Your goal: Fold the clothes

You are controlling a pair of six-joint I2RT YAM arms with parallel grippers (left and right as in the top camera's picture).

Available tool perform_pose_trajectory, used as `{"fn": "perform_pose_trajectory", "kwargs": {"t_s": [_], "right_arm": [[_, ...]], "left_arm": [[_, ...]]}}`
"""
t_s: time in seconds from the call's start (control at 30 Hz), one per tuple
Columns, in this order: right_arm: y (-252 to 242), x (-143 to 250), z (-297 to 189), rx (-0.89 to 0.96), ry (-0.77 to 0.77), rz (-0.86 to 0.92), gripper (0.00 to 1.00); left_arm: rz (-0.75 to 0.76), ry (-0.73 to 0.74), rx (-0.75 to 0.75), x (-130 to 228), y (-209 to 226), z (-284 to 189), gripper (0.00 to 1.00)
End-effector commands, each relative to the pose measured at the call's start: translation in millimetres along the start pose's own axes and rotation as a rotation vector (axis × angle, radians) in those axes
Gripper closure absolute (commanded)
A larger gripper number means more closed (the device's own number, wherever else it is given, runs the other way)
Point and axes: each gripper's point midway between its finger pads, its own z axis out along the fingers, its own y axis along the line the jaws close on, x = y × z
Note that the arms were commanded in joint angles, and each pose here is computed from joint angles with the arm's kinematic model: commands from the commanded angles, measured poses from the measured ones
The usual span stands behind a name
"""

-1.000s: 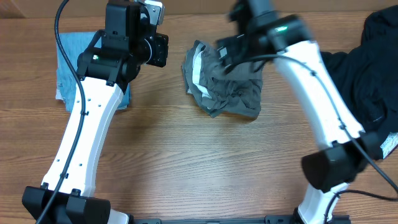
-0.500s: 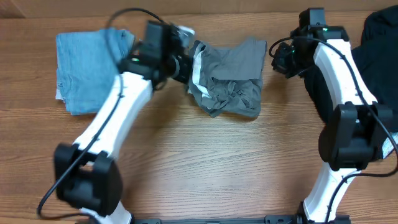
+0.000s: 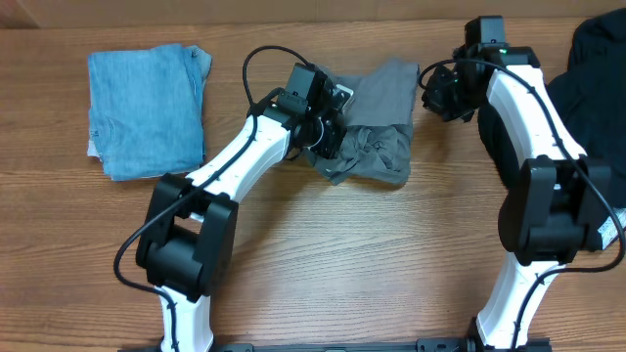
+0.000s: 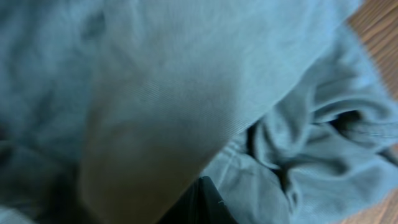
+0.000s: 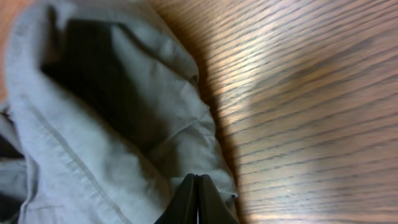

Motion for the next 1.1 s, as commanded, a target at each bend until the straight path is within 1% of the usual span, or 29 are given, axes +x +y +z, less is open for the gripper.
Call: {"fn": "perform_pose_trajectory", "kwargs": {"t_s": [0.0, 0.1, 0.23, 0.33, 0.43, 0.5, 0.57, 0.63, 0.77, 0.9, 1.0, 1.07], "right_arm": [[10, 11, 19, -0.009, 0.035, -0.017, 0.96], [28, 13, 21, -0.065, 0.037, -0.044, 0.96], [62, 17, 21, -0.191, 0.04, -0.095, 0.96], [87, 13, 19, -0.277, 0.011, -0.145, 0.96], [122, 6, 9, -0.435, -0.027, -0.214, 0.96], [144, -4, -2, -0.539, -0.06, -0.204, 0.96], [160, -15, -13, -0.614, -0.104, -0.202, 0.96], [168, -25, -20, -0.65, -0.15, -0.212, 0.96], [176, -32, -28, -0.678, -0.19, -0.232, 0.96], [179, -43, -54, -0.658, -0.213, -0.254, 0.96], [174, -56, -80, -0.539, -0.274, -0.294, 0.96], [158, -64, -94, -0.395, -0.315, -0.27, 0.96]], "left_arm": [[-0.006, 0.044, 0.014, 14, 5, 17, 0.96], [-0.009, 0.048, 0.015, 16, 5, 19, 0.96], [-0.01, 0.05, 0.014, 16, 6, 19, 0.96], [-0.014, 0.064, -0.015, 20, 10, 19, 0.96], [-0.016, 0.077, -0.045, 23, 15, 18, 0.96], [-0.016, 0.075, -0.045, 22, 16, 18, 0.96], [-0.016, 0.075, -0.044, 22, 15, 18, 0.96], [-0.016, 0.076, -0.044, 22, 15, 18, 0.96], [-0.015, 0.074, -0.045, 22, 16, 18, 0.96], [-0.016, 0.074, -0.044, 22, 15, 18, 0.96], [-0.015, 0.071, -0.044, 21, 15, 17, 0.96], [-0.015, 0.068, -0.044, 20, 15, 16, 0.96]]}}
